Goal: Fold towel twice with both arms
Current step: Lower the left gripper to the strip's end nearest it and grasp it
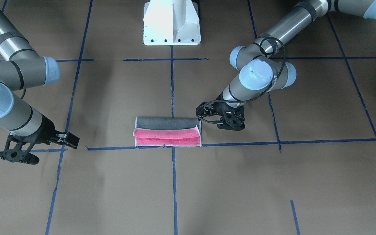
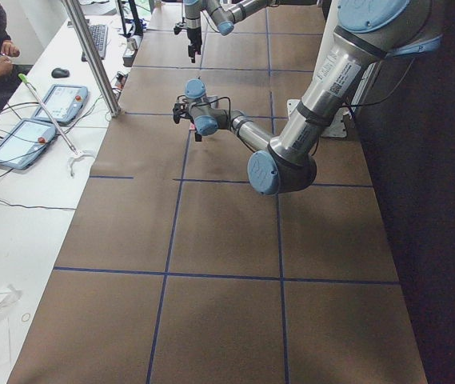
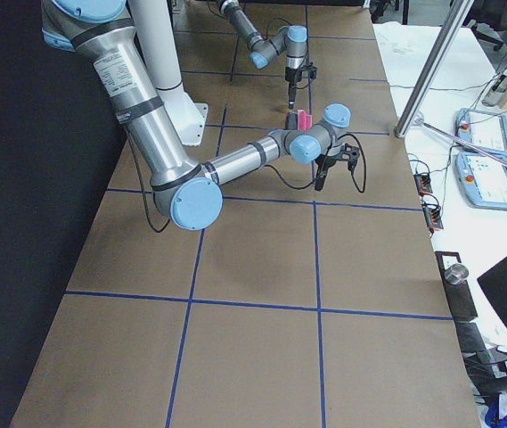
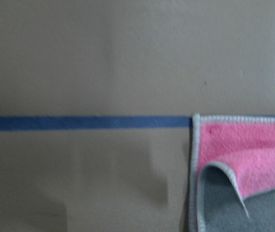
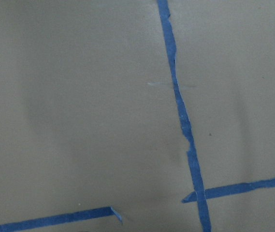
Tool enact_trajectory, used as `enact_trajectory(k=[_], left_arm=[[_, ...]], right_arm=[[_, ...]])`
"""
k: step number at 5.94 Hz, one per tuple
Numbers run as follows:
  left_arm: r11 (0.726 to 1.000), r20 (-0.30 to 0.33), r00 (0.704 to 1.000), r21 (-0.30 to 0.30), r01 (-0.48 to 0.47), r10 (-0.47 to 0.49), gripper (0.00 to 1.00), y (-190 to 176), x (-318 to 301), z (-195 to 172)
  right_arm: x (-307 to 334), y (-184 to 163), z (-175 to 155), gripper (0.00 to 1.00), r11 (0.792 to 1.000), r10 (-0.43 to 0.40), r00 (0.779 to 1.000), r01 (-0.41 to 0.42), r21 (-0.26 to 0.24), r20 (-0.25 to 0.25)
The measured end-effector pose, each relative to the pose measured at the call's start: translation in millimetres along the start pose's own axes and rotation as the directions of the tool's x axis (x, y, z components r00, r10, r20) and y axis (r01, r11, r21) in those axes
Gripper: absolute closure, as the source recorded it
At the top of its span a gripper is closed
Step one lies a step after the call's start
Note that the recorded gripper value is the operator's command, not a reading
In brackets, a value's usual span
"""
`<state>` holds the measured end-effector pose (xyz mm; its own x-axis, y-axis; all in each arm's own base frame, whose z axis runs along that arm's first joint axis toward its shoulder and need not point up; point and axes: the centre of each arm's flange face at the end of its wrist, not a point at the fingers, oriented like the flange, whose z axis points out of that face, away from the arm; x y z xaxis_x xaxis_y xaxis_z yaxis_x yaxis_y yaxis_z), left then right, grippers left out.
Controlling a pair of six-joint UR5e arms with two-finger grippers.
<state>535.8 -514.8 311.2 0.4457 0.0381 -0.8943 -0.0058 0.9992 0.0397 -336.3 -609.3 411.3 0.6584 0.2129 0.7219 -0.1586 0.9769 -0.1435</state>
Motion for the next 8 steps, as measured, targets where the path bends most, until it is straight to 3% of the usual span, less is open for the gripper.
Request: enact_trajectory(k=[1,4,8], left_arm=[[1.0,-0.007,1.0,-0.006,-0.005,0.005,0.41,4,7,3],[1.0,-0.018,1.0,-0.001,0.004,-0.004,0.46,3,20,0],[0.971,-0.024,0.972,0.036,0.236,-0.235,0.52,-8,34,-8]], right_arm=[[1,0,1,0.0,1.0,-0.001,1.0,0.001,0.0,-0.001],[0,0,0,0.0,1.0,-0.001,1.0,0.001,0.0,-0.001],[-2,1,-3,0.0,1.0,-0.004,1.0,0.004,0.002,0.005]])
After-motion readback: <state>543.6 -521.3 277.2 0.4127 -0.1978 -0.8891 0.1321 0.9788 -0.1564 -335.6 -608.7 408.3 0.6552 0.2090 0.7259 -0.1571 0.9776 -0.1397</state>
